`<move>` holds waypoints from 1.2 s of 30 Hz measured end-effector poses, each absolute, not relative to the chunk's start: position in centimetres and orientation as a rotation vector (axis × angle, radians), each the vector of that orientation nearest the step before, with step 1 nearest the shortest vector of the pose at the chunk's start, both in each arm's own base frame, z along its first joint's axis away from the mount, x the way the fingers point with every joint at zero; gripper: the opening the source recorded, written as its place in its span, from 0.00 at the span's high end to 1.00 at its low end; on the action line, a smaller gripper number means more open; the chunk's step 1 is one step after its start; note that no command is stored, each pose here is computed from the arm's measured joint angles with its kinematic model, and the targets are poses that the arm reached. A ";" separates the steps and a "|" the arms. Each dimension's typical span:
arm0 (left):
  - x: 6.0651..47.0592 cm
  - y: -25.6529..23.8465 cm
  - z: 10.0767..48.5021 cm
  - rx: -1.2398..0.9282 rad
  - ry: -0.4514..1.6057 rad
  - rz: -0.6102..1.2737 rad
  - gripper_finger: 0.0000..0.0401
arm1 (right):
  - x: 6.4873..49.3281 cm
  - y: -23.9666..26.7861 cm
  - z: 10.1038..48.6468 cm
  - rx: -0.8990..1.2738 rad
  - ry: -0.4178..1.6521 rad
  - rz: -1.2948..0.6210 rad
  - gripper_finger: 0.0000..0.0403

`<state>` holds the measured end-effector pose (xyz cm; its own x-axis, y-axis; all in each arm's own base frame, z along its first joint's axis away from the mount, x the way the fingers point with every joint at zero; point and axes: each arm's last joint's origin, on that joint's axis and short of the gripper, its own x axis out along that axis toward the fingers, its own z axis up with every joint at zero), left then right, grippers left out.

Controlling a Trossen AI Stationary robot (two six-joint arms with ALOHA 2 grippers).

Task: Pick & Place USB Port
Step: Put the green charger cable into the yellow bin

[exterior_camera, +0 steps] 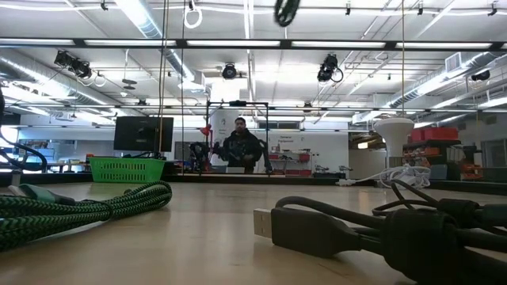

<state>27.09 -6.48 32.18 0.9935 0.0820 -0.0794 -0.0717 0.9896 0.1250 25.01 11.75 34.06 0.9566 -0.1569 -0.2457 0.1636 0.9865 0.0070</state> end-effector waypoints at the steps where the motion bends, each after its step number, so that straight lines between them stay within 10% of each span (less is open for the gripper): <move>1: 26.9 -6.5 32.1 0.123 0.102 0.086 0.86 | 24.4 11.9 34.1 0.043 0.267 -0.136 1.00; 22: 25.8 -6.0 31.2 0.101 0.250 0.150 0.86 | 14.0 18.0 31.5 0.556 0.975 0.254 1.00; 36: 25.8 -6.1 31.2 0.070 0.249 0.127 0.86 | 12.9 20.6 28.1 0.548 1.195 0.089 1.00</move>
